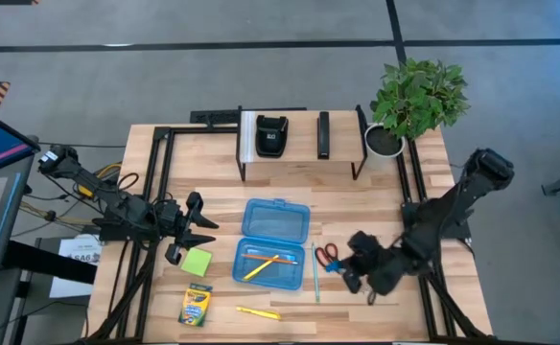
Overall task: Pack school essentials
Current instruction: Put the blue eraser into the blue supply box, then put the blue pencil into the blue supply box
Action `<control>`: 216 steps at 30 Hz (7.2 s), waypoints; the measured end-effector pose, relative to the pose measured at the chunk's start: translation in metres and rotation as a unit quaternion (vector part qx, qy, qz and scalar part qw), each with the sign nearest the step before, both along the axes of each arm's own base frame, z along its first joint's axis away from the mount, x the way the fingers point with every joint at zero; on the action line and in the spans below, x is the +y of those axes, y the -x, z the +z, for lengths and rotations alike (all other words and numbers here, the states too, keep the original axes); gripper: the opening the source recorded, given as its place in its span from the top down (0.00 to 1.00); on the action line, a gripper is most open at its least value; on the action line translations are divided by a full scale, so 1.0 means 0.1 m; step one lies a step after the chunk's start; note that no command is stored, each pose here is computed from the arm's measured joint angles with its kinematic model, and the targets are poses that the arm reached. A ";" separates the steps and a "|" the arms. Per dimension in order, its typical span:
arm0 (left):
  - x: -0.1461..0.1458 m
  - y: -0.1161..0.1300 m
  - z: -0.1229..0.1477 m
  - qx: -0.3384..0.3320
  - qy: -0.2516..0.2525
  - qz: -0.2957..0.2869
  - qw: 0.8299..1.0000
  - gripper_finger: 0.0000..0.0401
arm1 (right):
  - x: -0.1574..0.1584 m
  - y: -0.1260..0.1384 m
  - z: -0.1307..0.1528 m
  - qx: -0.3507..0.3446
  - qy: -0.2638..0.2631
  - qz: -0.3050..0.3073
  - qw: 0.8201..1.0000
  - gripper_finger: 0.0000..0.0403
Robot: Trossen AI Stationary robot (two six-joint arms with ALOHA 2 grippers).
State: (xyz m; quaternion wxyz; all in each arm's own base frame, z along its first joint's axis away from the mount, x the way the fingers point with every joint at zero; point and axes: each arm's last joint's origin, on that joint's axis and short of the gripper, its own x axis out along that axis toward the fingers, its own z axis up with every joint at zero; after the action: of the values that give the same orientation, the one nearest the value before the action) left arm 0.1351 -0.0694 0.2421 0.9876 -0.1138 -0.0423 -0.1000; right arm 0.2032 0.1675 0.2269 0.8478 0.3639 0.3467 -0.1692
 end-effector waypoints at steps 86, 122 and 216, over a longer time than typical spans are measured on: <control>0.00 0.00 -0.02 0.013 0.015 0.006 1.000 0.66 | 0.53 -1.10 -0.52 0.183 -0.021 0.075 0.980 0.71; 0.00 0.00 -0.02 0.014 0.018 0.005 1.000 0.66 | 0.67 -1.08 -0.63 0.203 -0.066 0.036 0.976 0.52; 0.01 0.00 -0.03 0.019 0.024 0.010 0.999 0.66 | 0.46 -0.98 -0.86 0.368 -0.068 0.010 0.927 0.98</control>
State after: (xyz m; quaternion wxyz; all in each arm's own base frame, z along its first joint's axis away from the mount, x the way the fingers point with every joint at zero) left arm 0.1355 -0.0687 0.2395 0.9861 -0.1390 -0.0274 -0.0868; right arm 0.3016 0.2140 0.1407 0.6355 0.3294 0.6485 -0.2591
